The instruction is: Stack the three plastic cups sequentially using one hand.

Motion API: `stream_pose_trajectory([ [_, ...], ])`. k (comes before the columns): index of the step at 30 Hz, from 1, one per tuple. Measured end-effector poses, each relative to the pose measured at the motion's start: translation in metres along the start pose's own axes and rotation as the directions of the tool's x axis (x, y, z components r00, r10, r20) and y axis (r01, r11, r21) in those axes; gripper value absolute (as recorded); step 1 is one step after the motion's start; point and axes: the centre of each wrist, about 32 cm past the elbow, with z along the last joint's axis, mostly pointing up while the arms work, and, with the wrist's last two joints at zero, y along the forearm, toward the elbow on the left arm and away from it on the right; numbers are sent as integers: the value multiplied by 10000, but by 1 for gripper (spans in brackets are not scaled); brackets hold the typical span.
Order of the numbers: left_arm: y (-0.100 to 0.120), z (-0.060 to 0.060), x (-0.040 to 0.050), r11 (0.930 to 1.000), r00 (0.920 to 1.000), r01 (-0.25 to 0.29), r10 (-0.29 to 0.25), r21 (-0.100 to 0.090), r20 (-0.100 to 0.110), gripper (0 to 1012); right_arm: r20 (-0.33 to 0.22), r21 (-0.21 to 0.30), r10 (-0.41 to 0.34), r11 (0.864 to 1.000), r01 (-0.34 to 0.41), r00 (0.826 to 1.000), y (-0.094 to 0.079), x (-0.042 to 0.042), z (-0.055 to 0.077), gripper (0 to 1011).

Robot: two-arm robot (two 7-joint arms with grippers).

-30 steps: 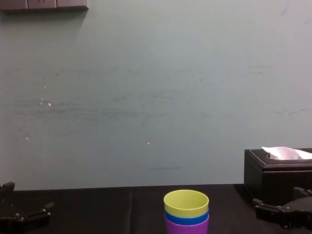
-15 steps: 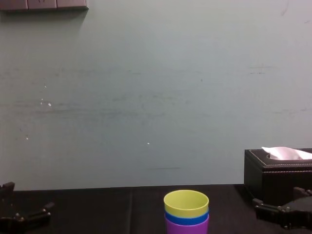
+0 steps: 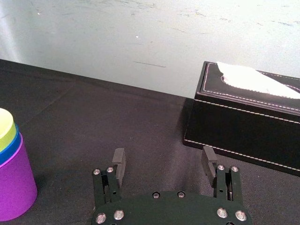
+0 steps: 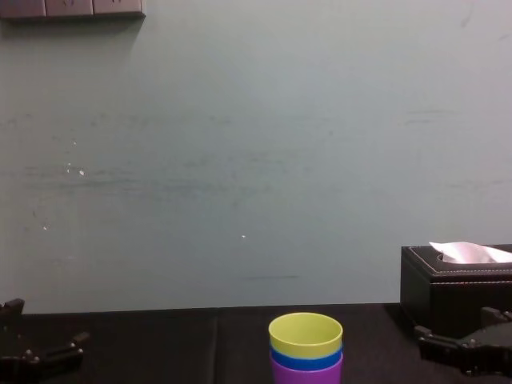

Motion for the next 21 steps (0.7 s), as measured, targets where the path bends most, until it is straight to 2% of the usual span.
stream_pose_trajectory([
  [21,0,0,0,10000,10000,0,0,0,0,1011,0,0,0,10000,0,10000,0,0,0,1002],
])
